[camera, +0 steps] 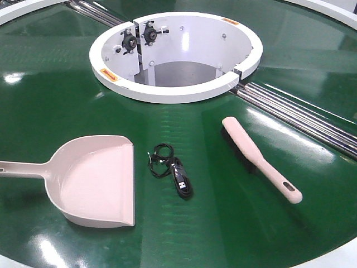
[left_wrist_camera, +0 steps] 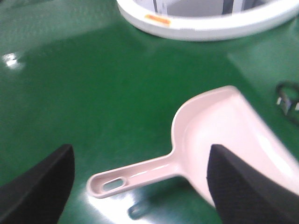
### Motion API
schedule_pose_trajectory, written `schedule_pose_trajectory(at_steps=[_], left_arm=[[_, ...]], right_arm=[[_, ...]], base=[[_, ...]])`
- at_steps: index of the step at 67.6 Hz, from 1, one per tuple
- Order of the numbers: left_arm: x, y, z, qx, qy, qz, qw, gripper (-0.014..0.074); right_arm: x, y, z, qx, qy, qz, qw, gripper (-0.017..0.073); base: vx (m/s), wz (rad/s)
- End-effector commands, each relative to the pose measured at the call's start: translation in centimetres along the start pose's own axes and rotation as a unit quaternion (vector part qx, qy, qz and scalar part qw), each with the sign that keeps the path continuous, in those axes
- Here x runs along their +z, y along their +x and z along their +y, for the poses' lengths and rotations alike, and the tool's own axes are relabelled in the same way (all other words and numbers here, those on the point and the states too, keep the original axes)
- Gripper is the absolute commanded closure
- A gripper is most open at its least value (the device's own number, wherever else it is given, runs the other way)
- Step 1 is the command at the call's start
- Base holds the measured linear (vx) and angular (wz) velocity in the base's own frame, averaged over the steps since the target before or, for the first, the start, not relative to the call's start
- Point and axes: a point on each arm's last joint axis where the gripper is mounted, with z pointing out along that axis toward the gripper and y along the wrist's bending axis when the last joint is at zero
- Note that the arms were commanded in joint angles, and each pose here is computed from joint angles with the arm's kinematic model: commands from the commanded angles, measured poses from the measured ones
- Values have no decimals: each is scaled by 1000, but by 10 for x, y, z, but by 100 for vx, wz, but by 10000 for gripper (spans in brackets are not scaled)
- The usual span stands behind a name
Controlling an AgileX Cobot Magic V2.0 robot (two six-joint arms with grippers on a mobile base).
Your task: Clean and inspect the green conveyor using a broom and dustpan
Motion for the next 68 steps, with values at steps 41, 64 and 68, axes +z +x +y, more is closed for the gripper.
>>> schedule_pose_trajectory(at_steps=[41, 64, 68], left_arm=[[111, -54, 6, 395, 209, 207, 870, 60], [145, -40, 6, 458, 238, 246, 820, 75], [152, -37, 6, 464, 241, 255, 814, 85]], right_arm=[[-1, -6, 1, -6, -3, -41, 999, 568], [-1, -6, 1, -6, -3, -41, 999, 568], [-1, -6, 1, -6, -3, -41, 999, 568]], base=[[0, 0], [0, 0], [0, 0]])
